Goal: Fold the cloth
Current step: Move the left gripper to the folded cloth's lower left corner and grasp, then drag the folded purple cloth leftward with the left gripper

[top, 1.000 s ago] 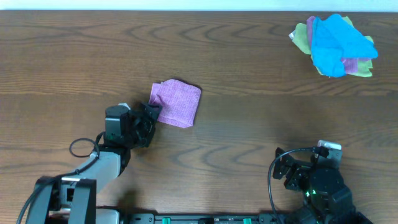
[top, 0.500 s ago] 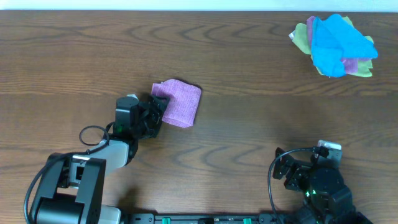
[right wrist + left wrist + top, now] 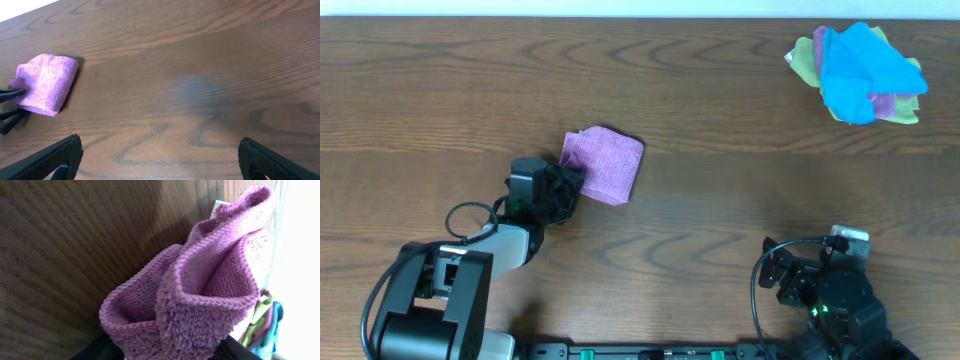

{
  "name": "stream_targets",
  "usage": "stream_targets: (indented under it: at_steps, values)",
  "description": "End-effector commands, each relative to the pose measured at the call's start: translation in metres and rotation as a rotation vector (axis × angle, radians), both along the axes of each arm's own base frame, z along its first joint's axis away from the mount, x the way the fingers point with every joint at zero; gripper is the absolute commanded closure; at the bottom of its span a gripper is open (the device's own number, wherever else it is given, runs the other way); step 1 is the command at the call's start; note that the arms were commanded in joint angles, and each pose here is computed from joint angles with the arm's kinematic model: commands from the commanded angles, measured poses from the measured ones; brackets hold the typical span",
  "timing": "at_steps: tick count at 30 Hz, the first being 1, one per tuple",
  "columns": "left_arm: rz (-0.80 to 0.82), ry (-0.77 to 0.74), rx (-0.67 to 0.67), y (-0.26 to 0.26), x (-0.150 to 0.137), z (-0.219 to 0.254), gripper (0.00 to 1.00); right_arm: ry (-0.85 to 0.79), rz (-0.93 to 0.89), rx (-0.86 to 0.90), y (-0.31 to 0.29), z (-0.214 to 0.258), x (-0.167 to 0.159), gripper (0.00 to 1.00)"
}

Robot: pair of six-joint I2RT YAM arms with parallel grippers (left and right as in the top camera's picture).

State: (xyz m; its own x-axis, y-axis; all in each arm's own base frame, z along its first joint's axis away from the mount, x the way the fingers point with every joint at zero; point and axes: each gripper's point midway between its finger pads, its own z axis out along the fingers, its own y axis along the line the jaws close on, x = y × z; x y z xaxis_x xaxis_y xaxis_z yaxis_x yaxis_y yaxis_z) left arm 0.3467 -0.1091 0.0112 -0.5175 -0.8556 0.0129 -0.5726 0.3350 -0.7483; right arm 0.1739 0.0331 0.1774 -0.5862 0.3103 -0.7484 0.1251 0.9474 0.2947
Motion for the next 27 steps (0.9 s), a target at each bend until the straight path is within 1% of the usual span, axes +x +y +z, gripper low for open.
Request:
stream_targets:
  at_steps: [1, 5, 9, 12, 13, 14, 17, 21, 24, 27]
  values:
    - [0.028, 0.083, 0.075, 0.014, -0.017, -0.03, 0.54, -0.004, -0.033, 0.001, -0.005, 0.0, 0.001, 0.01]
    - [0.008, 0.09, 0.096, 0.014, -0.019, -0.037, 0.6, -0.004, -0.033, 0.001, -0.005, 0.0, 0.001, 0.01]
    - [-0.007, 0.087, 0.109, 0.014, -0.019, -0.042, 0.71, -0.004, -0.033, 0.001, -0.005, 0.0, 0.001, 0.01]
    - [-0.028, 0.063, 0.126, 0.014, -0.016, -0.041, 0.82, -0.004, -0.033, 0.001, -0.005, 0.0, 0.001, 0.01]
    - [-0.04, 0.048, 0.14, 0.014, -0.014, -0.04, 0.91, -0.004, -0.033, 0.001, -0.005, 0.0, 0.001, 0.01]
    - [-0.057, 0.027, 0.155, 0.014, -0.012, -0.038, 0.94, -0.004, -0.033, 0.001, -0.005, 0.0, 0.001, 0.01]
    - [-0.133, -0.038, 0.206, 0.013, -0.006, -0.033, 0.94, -0.004, -0.033, 0.001, -0.005, 0.0, 0.001, 0.01]
    - [-0.229, -0.103, 0.226, 0.008, 0.001, -0.023, 0.94, -0.004, -0.033, 0.001, -0.005, 0.0, 0.001, 0.01]
    - [-0.263, -0.139, 0.201, 0.004, 0.008, -0.013, 0.94, -0.004, -0.033, 0.001, -0.005, 0.0, 0.001, 0.01]
    - [-0.279, -0.199, 0.145, 0.002, 0.021, 0.01, 0.94, -0.004, -0.033, 0.001, -0.005, 0.0, 0.001, 0.01]
